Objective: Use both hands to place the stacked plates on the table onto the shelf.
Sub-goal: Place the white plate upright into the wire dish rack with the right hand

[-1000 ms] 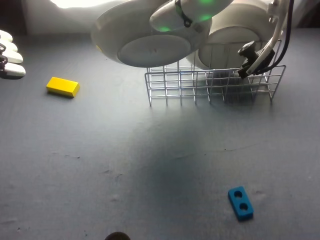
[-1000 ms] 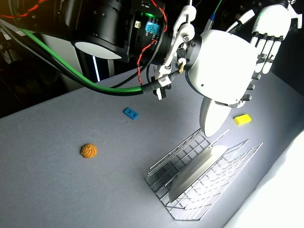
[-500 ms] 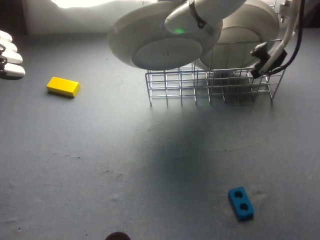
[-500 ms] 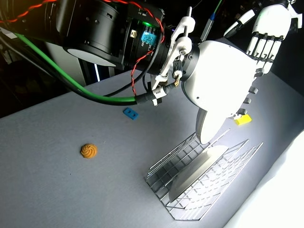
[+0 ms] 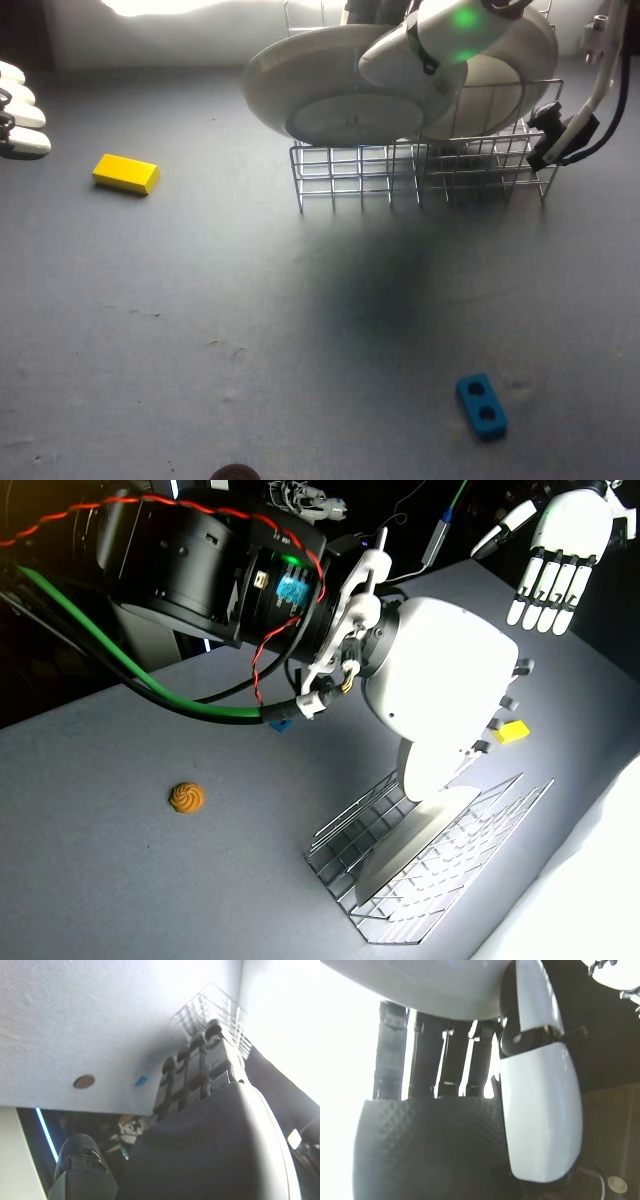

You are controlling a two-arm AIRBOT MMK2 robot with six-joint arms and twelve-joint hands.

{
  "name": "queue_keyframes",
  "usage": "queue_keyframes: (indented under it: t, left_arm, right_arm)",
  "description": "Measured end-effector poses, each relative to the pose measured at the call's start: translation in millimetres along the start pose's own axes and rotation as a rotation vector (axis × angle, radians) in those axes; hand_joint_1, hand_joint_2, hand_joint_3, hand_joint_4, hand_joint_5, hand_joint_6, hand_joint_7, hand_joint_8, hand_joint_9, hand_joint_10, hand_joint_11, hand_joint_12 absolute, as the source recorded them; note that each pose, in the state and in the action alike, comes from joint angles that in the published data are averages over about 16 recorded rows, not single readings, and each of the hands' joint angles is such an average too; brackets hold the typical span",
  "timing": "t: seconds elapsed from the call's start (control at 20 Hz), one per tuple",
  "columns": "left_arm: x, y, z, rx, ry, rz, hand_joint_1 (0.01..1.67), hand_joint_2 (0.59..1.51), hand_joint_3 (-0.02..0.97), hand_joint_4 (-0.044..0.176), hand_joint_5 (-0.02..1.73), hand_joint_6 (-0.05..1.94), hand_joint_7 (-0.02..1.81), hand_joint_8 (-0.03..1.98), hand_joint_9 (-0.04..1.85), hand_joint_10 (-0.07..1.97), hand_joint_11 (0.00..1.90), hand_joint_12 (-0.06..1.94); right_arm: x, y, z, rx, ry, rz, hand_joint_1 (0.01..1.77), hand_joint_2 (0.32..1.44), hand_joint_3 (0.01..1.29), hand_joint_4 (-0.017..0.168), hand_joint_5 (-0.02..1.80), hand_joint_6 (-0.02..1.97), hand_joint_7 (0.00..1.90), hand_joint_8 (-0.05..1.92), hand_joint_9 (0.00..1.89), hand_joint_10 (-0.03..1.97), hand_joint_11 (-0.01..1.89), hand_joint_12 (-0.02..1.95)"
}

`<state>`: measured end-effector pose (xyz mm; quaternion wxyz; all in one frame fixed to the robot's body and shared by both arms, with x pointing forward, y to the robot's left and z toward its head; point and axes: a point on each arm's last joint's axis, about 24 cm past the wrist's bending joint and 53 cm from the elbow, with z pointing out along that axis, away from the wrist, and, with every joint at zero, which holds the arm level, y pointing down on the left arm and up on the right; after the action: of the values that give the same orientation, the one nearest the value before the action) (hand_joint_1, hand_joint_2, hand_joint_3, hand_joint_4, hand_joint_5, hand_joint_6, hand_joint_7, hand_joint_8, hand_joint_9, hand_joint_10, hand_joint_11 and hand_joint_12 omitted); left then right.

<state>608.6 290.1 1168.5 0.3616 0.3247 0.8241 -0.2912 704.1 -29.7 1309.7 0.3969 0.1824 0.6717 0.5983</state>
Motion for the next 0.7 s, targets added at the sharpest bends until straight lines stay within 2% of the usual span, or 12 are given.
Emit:
queue_keyframes:
  t: [0.7]
  left_arm:
    - [0.2,-1.3,0.6,0.004,0.002,0.002,0.02,0.977,0.019,0.002,0.02,0.0,0.02,0.0,0.01,0.01,0.02,0.0]
  right_arm:
    - [-15,-15,-3.3,0.02,-0.04,-0.022,1.25,0.99,0.02,-0.01,1.06,0.64,1.19,0.73,1.43,0.04,0.88,1.06]
